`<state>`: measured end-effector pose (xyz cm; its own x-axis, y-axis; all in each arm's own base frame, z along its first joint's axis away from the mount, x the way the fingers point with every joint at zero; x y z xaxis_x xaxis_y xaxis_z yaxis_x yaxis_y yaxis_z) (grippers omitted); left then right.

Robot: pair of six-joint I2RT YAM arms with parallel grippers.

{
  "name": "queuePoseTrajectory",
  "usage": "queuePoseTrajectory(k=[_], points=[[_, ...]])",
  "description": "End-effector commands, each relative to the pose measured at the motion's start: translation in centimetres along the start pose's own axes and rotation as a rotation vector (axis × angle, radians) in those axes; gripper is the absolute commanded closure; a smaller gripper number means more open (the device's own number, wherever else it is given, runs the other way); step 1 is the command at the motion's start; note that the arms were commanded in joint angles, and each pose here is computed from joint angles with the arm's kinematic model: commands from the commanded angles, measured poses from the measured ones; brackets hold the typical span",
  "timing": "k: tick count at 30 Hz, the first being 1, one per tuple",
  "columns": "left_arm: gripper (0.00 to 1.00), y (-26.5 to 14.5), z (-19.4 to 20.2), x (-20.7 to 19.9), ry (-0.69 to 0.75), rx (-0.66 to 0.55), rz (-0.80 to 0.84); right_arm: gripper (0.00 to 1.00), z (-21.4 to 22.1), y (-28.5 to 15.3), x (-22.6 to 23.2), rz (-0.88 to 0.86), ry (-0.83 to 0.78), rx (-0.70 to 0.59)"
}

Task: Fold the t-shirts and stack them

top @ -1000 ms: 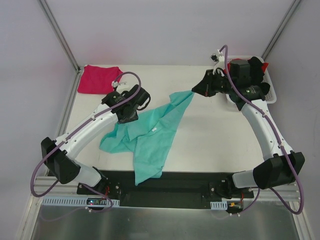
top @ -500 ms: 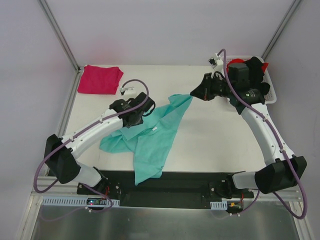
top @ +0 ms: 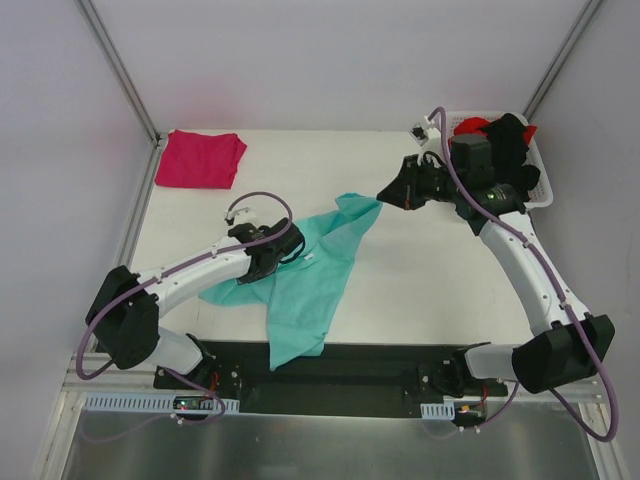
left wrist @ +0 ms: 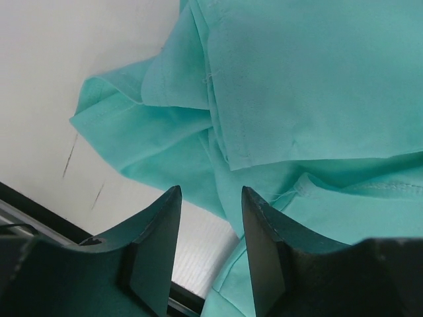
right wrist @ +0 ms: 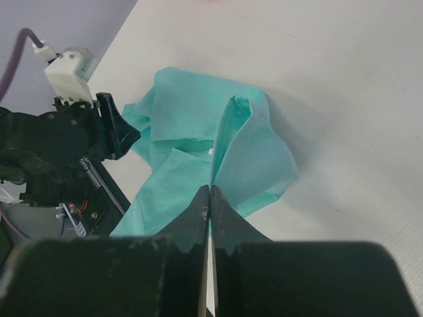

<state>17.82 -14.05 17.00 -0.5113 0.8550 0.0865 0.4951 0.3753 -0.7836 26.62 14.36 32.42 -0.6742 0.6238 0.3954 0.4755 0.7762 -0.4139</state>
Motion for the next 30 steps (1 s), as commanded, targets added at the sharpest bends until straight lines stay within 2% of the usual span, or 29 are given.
queuePoseTrajectory(k=[1,20,30], points=[[0.58,0.5,0.3,-1.1,-0.031,-0.004,-0.030,0.99,-0.9,-1.3,1.3,-0.007,-0.066,-0.057],[0.54,2.1,2.0,-2.2,-0.037,0.003,-0.067,0.99,-0.9,-1.5,1.7,-0.024,-0.069,-0.054],[0.53,4.5,1.8,-2.3,-0.079,0.012,-0.109,0.99,-0.2,-1.9,2.2,-0.045,-0.065,-0.058]])
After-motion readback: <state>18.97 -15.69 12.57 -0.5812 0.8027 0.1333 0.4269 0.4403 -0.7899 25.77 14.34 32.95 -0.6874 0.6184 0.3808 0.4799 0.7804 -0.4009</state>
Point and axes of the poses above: each gripper's point midway between its finger pads, its own y axis out along the fingers, its own x axis along the line the jaws close on, z = x × y, the point moved 9 cm from there along -y, back along the fingers, and after that the axes turned 5 degrees about -y, right-handed, at the moved point
